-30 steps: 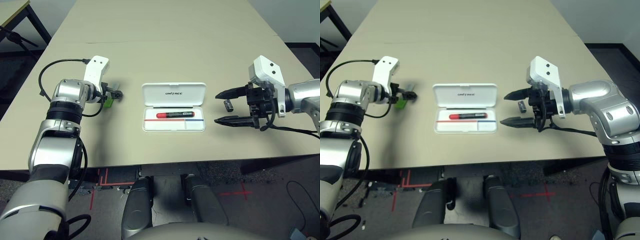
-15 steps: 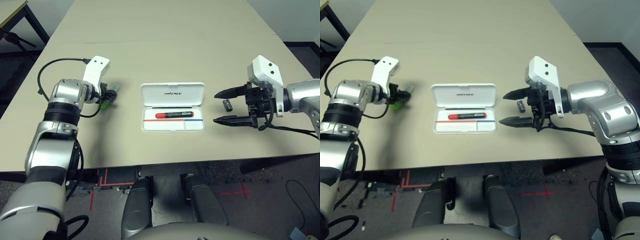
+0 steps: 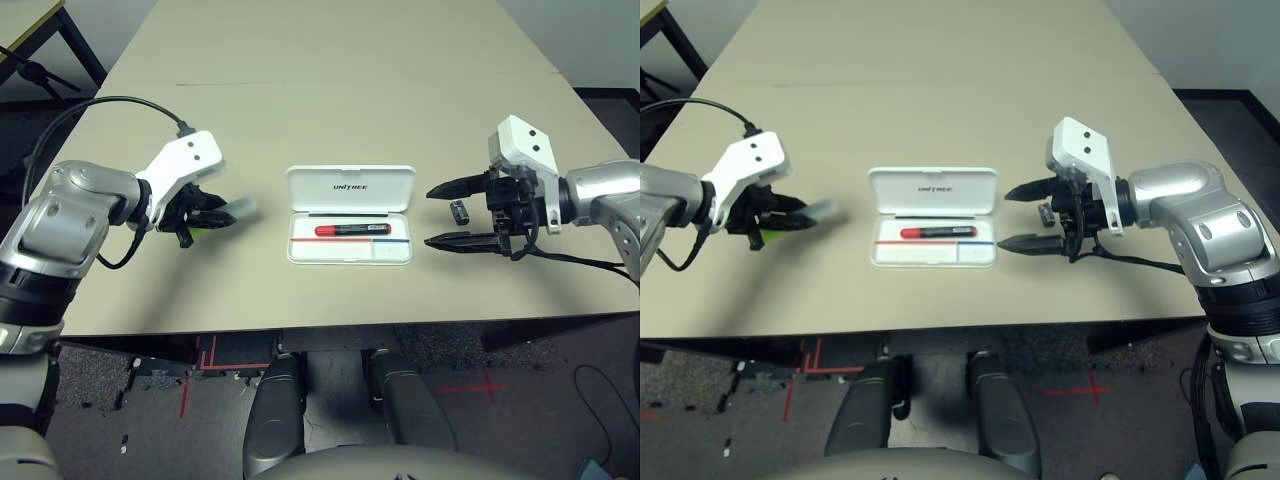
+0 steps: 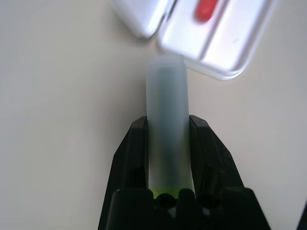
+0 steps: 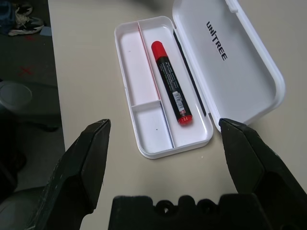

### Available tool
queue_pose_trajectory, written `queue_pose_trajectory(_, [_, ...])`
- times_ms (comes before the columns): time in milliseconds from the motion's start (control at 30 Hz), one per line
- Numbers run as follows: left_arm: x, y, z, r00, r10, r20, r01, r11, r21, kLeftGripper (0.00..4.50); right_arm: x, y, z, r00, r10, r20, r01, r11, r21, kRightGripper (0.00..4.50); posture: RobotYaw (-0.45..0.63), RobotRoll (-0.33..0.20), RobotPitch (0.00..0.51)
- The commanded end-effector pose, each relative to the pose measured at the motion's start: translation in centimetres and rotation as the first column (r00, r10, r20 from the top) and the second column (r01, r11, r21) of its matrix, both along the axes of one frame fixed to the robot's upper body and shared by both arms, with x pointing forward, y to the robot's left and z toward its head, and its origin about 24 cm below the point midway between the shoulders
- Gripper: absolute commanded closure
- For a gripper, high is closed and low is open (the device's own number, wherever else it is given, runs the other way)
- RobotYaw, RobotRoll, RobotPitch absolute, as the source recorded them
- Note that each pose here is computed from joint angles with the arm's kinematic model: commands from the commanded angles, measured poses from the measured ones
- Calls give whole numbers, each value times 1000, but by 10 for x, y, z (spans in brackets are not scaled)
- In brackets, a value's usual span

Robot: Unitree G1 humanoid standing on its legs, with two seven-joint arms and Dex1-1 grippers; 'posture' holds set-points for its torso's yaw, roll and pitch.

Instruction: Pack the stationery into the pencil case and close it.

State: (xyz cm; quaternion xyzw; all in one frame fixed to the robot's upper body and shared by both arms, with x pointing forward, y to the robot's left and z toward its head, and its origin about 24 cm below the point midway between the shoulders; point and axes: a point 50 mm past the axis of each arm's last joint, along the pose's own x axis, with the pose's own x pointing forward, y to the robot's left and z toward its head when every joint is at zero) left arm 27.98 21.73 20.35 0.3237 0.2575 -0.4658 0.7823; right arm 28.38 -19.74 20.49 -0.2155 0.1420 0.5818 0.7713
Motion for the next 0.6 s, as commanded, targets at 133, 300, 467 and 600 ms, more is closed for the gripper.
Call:
queue_pose_trajectory(133, [-11, -50, -11, 983, -183, -11, 183, 983, -9, 3407, 1, 4, -2, 1000, 28, -4, -28, 1000, -12, 0, -29, 0, 173])
queue_pose_trajectory(300, [-5, -69, -16, 973, -231, 5, 231, 973, 8, 3407, 0, 4, -3, 999, 32, -8, -32, 999, -19, 0, -39, 0, 173])
queue_pose_trajectory(467, [1, -87, -19, 960, -278, 16, 278, 960, 9, 3407, -1, 4, -5, 999, 30, -11, -31, 999, -25, 0, -46, 0, 175])
queue_pose_trajectory(600, [6, -97, -24, 949, -315, 22, 314, 949, 34, 3407, -1, 4, -6, 1000, 29, -12, -29, 999, -29, 0, -48, 0, 175])
